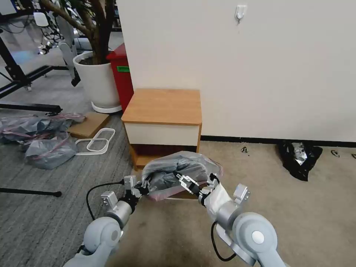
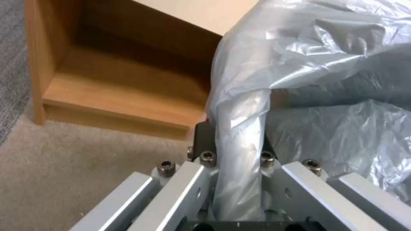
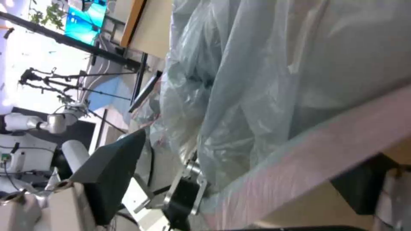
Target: Pick up the garbage bag from the table and place it over the trash can.
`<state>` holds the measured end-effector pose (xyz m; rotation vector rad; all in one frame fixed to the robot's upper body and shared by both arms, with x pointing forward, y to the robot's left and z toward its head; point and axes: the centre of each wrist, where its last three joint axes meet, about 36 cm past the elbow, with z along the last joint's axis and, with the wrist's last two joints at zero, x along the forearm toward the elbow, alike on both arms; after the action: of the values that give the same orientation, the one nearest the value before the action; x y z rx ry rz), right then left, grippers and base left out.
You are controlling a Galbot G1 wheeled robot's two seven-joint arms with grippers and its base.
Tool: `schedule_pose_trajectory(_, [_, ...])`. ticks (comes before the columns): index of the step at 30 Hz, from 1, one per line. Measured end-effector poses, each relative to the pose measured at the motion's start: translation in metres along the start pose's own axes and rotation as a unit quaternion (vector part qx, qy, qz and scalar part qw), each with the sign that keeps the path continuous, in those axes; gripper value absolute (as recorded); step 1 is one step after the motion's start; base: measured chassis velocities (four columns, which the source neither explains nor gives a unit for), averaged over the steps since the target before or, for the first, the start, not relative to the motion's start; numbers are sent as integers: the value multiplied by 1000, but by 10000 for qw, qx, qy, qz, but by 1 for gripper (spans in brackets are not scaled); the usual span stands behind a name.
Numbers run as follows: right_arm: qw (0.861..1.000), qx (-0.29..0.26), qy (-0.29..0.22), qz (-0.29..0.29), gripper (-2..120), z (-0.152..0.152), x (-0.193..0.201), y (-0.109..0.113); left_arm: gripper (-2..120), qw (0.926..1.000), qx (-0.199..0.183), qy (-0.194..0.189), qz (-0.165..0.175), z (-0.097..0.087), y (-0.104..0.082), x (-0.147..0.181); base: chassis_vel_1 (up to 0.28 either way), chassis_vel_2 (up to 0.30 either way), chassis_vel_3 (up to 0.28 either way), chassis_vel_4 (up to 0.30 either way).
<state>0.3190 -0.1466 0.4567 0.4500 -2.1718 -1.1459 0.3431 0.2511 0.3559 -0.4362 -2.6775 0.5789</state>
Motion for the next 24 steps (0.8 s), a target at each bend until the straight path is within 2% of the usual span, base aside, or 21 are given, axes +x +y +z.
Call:
schedule_pose_trajectory(5, [10000, 22, -86, -5, 82, 2, -4, -3, 2, 10000, 17, 10, 23, 1, -2, 0, 0, 0, 0, 0])
schedule_pose_trajectory(8, [9999, 40, -123, -14, 66, 4, -4, -5, 2, 10000, 20, 18, 28, 2, -3, 0, 0, 0, 0, 0])
schedule_pose_trajectory(9, [9999, 40, -123, -14, 66, 4, -4, -5, 2, 10000, 20, 18, 28, 2, -3, 0, 0, 0, 0, 0])
schedule_pose_trajectory(12, [9998, 75, -176, -45, 52, 5, -3, -7, 2, 10000, 22, 27, 24, 3, -2, -1, 0, 0, 0, 0])
schedule_pose_trajectory(13, [9998, 75, -176, -45, 52, 5, -3, -7, 2, 10000, 22, 27, 24, 3, -2, -1, 0, 0, 0, 0])
schedule_pose_trajectory(16, [9997, 100, -206, -60, 39, 5, -3, -9, 2, 10000, 28, 34, 15, 4, -2, -1, 0, 0, 0, 0])
schedule_pose_trajectory(17, [9997, 100, -206, -60, 39, 5, -3, -9, 2, 10000, 28, 34, 15, 4, -2, -1, 0, 0, 0, 0])
schedule_pose_trajectory(20, [9997, 129, -219, -73, 25, 7, -2, -12, 2, 10000, 35, 41, 5, 4, -1, -2, 0, 0, 0, 0])
schedule_pose_trajectory(23, [9996, 138, -224, -81, 19, 7, -2, -13, 2, 10000, 36, 42, 5, 5, -1, -2, 0, 0, 0, 0])
schedule_pose_trajectory(24, [9996, 143, -227, -88, 13, 7, -1, -13, 2, 10000, 36, 42, 4, 5, -1, -2, 0, 0, 0, 0])
